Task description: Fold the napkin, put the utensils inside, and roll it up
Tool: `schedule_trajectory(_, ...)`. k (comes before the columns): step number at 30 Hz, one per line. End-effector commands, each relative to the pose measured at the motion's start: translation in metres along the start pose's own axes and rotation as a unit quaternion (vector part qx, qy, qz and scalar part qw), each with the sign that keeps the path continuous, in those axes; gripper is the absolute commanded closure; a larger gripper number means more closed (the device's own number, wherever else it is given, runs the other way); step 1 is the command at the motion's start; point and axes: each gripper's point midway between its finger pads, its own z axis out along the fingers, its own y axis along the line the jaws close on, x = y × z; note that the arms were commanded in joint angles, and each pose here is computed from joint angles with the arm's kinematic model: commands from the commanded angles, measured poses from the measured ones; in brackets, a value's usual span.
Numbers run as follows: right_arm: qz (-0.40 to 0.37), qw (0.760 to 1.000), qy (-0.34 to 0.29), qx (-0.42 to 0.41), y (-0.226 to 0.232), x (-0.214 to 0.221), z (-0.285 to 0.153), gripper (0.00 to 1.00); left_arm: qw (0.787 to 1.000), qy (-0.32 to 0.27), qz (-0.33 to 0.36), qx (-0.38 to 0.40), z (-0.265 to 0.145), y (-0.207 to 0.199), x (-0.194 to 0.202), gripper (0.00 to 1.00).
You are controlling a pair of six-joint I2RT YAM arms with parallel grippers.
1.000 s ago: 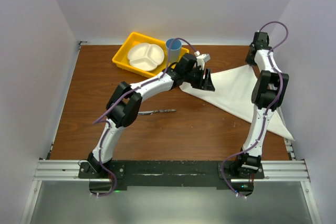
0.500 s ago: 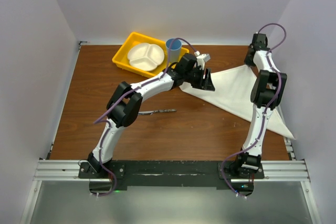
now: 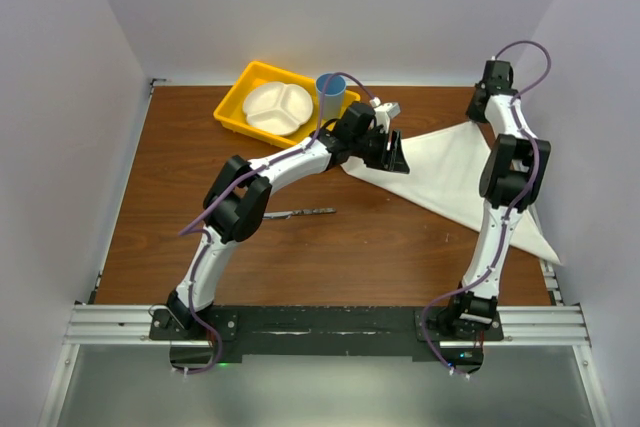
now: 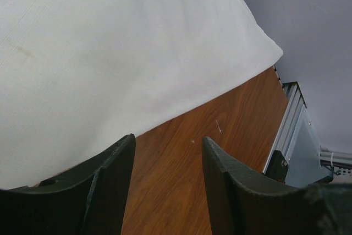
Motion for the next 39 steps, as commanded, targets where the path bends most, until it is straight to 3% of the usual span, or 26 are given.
schedule_trajectory(1,0.026,0.995,-0.089,-0.032,0.011,-0.065,-0.057,0.99,1.0,-0.026,0.004,0.014,0.0,-0.012,-0.02,0.44)
schedule_trajectory(12,0.019,0.997,-0.072,-0.032,0.016,-0.057,-0.026,0.98,0.999,-0.028,0.007,0.015,0.0,-0.013,-0.021,0.44)
schedule_trajectory(19,0.014,0.995,-0.09,-0.037,0.024,-0.061,0.009,0.91,0.999,-0.031,0.007,0.01,0.003,-0.009,-0.022,0.44)
schedule_trajectory(22,0.014,0.995,-0.089,-0.036,0.024,-0.06,0.014,0.74,0.999,-0.038,0.01,0.007,0.004,-0.008,-0.025,0.44)
schedule_trajectory(23,0.015,0.995,-0.088,-0.037,0.026,-0.059,0.012,0.53,0.999,-0.044,0.015,0.008,0.003,-0.009,-0.028,0.44)
schedule_trajectory(24,0.013,0.996,-0.082,-0.037,0.027,-0.055,0.01,0.45,0.999,-0.049,0.02,0.006,0.004,-0.008,-0.03,0.44)
schedule_trajectory(27,0.007,0.998,-0.068,-0.004,0.024,-0.048,-0.012,0.32,0.996,-0.078,0.038,-0.006,0.008,-0.001,-0.042,0.44)
schedule_trajectory(31,-0.008,0.996,-0.053,0.077,0.018,-0.027,-0.051,0.28,0.988,-0.134,0.055,-0.049,0.017,0.021,-0.063,0.47)
schedule_trajectory(33,0.033,0.993,-0.035,0.111,0.008,-0.017,-0.078,0.28,0.985,-0.149,0.053,-0.068,0.024,0.037,-0.067,0.52)
schedule_trajectory(39,0.075,0.993,0.05,0.078,0.007,0.067,-0.113,0.31,0.982,-0.15,0.044,-0.107,0.045,0.075,-0.058,0.64)
